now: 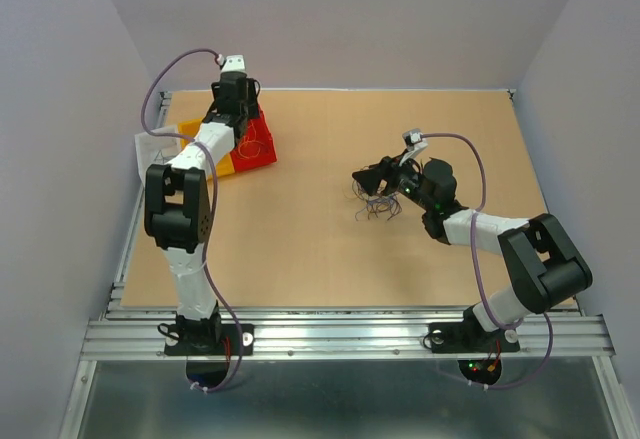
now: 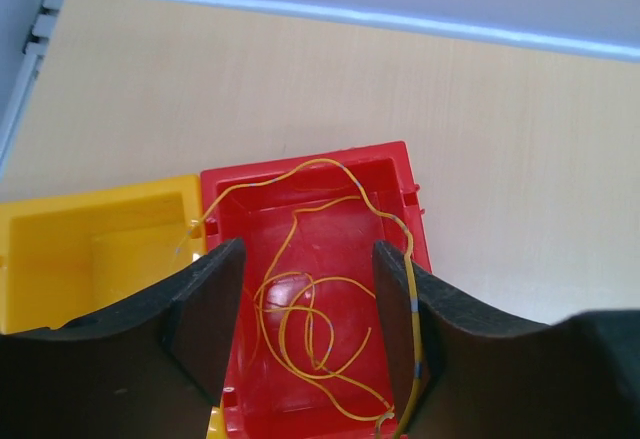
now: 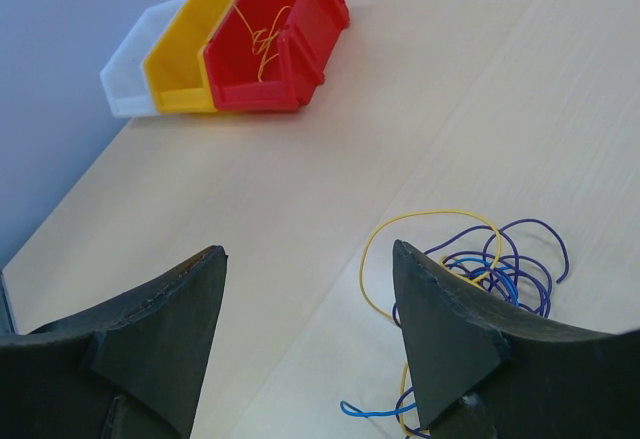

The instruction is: Untangle the cables

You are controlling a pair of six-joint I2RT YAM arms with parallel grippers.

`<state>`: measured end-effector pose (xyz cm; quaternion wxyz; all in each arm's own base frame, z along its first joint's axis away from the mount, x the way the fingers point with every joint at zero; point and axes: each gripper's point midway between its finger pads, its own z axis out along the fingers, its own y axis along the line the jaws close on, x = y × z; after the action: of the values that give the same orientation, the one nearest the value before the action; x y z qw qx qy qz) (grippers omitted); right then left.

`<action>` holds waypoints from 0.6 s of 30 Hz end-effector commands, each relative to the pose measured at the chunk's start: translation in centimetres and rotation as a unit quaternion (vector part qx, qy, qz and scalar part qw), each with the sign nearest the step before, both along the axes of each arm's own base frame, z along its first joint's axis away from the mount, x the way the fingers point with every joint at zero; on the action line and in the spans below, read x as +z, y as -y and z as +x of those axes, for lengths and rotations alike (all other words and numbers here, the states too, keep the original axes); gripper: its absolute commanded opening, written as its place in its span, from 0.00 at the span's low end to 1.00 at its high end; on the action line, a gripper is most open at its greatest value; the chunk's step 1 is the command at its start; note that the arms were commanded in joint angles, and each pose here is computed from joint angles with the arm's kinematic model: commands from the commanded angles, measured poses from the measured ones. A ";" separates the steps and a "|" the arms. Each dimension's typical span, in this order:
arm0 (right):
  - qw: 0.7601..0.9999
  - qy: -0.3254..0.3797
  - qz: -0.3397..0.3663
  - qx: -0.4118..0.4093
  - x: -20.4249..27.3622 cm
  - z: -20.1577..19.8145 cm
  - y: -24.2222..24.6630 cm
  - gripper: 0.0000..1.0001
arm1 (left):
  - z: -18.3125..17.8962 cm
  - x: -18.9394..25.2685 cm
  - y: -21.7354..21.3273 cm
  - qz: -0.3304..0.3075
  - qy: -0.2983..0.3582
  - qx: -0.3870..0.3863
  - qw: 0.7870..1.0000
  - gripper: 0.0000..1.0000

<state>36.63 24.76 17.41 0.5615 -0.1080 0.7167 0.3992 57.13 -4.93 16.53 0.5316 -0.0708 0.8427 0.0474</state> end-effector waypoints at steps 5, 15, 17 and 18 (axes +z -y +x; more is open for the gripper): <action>1.000 0.019 0.002 -0.001 0.8 -0.2 0.1 0.73 | -1.9 8.0 -1.1 0.044 0.063 -0.014 0.997 0.70; 1.000 0.015 0.000 0.001 0.7 -0.3 0.1 0.73 | -1.0 6.6 -1.3 0.071 0.031 -0.019 0.997 0.74; 1.000 0.013 0.001 0.002 0.6 -0.3 0.0 0.73 | -1.6 7.0 -1.8 0.085 0.029 -0.034 0.995 0.73; 1.000 0.011 0.002 0.002 0.6 -0.3 0.0 0.73 | -1.9 7.1 -1.6 0.090 0.029 -0.047 0.994 0.73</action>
<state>36.62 24.76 17.38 0.5609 -0.1079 0.7171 0.3993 55.56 -3.97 20.34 0.5386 -0.0117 0.8382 0.0844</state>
